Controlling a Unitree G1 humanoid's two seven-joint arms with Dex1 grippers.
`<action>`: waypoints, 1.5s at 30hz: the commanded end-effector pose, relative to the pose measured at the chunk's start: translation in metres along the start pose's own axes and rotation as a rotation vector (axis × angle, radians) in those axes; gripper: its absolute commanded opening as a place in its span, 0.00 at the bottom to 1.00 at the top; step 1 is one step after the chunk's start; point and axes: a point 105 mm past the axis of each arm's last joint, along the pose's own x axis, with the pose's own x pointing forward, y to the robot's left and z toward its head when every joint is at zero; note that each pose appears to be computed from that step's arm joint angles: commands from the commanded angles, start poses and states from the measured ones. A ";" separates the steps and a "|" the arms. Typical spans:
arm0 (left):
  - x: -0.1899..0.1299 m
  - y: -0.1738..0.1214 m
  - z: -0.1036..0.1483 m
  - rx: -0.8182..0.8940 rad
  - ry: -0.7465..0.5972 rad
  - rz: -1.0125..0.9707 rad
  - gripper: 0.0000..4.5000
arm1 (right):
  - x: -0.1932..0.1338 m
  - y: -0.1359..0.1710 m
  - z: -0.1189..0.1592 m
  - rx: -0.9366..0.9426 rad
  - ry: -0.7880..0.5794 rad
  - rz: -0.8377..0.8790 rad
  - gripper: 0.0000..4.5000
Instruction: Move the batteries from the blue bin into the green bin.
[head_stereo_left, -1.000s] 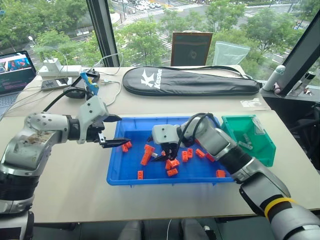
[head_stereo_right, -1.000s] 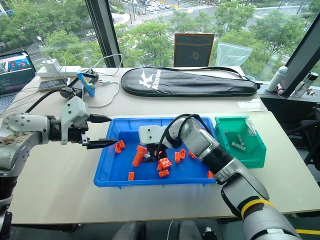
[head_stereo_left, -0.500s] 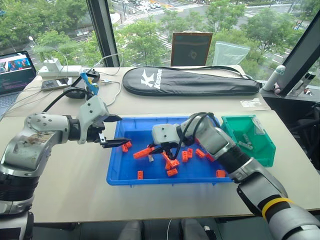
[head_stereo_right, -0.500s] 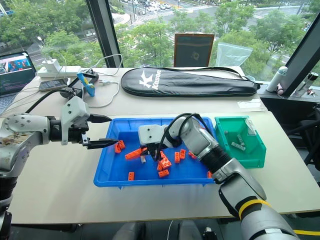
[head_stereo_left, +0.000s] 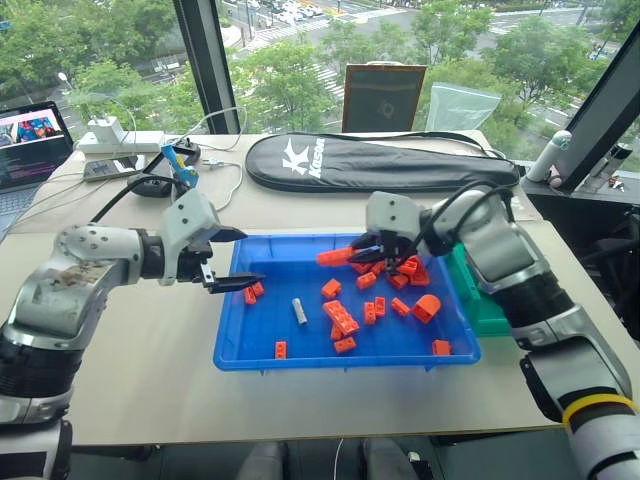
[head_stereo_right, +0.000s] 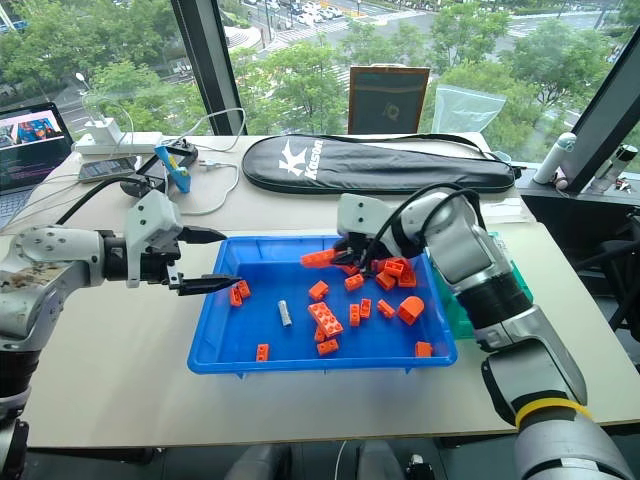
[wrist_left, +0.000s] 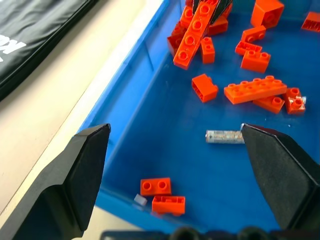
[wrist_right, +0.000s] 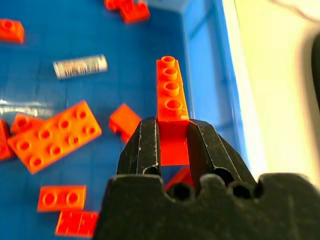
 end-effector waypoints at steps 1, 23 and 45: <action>-0.002 0.004 0.009 0.043 -0.018 0.007 1.00 | -0.012 -0.008 0.006 0.011 -0.015 -0.060 0.35; -0.009 0.005 0.008 0.044 0.002 0.030 1.00 | 0.079 0.071 0.052 0.341 -0.076 0.151 0.99; -0.008 0.004 0.008 0.050 -0.002 0.036 1.00 | 0.107 0.073 0.036 0.323 0.023 0.103 0.68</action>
